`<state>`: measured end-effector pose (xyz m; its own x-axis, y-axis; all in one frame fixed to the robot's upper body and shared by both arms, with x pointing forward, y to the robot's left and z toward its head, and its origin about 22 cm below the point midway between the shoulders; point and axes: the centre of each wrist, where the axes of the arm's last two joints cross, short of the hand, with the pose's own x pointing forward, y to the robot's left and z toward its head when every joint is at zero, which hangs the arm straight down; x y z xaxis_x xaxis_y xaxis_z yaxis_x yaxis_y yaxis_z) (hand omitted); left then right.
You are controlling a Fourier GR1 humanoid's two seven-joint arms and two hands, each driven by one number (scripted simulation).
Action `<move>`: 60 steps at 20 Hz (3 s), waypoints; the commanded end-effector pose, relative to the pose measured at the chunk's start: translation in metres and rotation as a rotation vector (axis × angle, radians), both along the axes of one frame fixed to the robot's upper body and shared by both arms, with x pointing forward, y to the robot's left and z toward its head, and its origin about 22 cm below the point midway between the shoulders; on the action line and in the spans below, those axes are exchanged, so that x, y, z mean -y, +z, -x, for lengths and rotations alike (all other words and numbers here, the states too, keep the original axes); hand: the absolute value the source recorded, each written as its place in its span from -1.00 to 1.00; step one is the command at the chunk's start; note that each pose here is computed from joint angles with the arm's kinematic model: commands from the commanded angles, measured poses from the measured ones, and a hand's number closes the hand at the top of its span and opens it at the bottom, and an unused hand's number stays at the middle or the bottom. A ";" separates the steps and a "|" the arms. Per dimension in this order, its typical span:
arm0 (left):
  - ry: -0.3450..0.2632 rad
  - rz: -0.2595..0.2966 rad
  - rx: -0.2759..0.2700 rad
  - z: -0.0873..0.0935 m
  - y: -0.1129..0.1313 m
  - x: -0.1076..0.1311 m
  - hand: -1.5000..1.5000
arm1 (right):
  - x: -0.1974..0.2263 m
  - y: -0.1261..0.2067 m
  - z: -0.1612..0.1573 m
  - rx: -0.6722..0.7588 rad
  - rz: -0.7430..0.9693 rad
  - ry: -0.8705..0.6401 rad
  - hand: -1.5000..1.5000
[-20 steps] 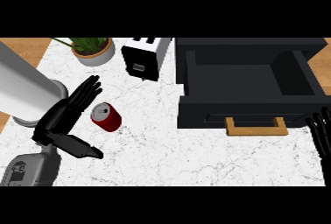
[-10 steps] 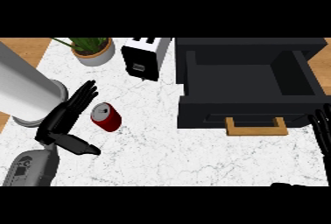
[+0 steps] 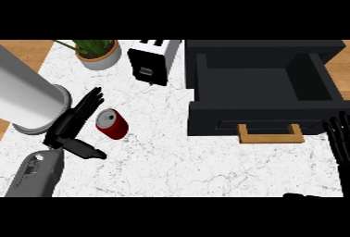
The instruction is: Pick up the can, place it into the drawer and close the drawer
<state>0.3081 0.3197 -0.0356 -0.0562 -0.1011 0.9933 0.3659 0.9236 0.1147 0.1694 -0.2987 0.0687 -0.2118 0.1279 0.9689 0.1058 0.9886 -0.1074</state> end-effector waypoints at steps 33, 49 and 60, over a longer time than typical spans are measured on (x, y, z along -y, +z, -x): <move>0.034 0.019 -0.071 -0.024 -0.055 0.023 -1.00 | -0.011 0.013 0.008 0.018 0.000 -0.001 -1.00; -0.052 0.035 -0.047 -0.050 -0.035 0.050 1.00 | -0.004 0.017 0.008 0.014 -0.019 -0.002 -1.00; -0.142 0.134 -0.061 -0.038 -0.041 0.055 1.00 | 0.006 0.026 0.035 0.017 -0.020 -0.015 -1.00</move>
